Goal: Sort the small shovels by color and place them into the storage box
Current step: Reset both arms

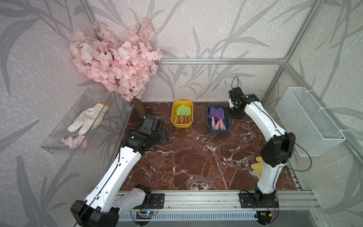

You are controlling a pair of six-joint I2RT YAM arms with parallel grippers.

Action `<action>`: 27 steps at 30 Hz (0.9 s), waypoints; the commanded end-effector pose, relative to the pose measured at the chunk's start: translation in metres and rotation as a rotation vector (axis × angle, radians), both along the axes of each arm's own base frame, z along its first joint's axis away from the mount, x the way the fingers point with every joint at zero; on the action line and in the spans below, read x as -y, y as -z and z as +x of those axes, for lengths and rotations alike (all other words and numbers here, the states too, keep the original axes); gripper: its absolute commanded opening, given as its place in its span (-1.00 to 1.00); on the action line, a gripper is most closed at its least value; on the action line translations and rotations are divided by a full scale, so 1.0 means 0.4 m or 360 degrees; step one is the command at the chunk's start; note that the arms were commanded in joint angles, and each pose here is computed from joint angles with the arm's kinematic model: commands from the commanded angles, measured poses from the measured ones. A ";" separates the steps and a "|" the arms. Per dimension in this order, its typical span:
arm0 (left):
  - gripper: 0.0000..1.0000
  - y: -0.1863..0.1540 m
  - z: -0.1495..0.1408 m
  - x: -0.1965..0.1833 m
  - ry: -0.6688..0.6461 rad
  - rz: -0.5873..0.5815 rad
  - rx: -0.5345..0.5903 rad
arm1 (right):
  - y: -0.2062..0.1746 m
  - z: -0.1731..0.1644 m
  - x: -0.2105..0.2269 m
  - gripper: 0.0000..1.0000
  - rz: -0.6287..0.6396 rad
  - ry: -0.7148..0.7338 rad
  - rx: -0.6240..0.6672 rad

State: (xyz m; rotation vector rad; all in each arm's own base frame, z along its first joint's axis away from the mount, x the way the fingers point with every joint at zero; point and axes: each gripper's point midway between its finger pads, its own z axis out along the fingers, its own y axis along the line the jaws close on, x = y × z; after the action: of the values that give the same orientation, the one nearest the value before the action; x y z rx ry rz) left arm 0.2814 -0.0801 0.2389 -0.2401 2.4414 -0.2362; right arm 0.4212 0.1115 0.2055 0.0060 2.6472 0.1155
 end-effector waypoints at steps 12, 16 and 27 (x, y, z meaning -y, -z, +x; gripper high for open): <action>0.91 -0.046 0.148 -0.147 -0.0248 0.0408 0.0848 | -0.019 -0.141 0.159 0.77 -0.0378 0.0010 0.1106; 1.00 -0.027 0.157 -0.201 -0.0384 0.0511 0.0949 | 0.001 -0.168 0.214 0.82 -0.0523 0.0110 0.1186; 1.00 0.126 0.186 -0.319 -0.0616 0.0547 0.0930 | 0.180 -0.118 0.248 0.89 -0.0577 0.0244 0.1273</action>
State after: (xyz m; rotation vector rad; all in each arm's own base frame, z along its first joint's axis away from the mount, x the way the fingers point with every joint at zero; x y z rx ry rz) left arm 0.3490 0.0355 0.1722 -0.3777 1.8861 0.2430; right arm 0.3576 0.0140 0.1075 -0.0401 1.9922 -0.3636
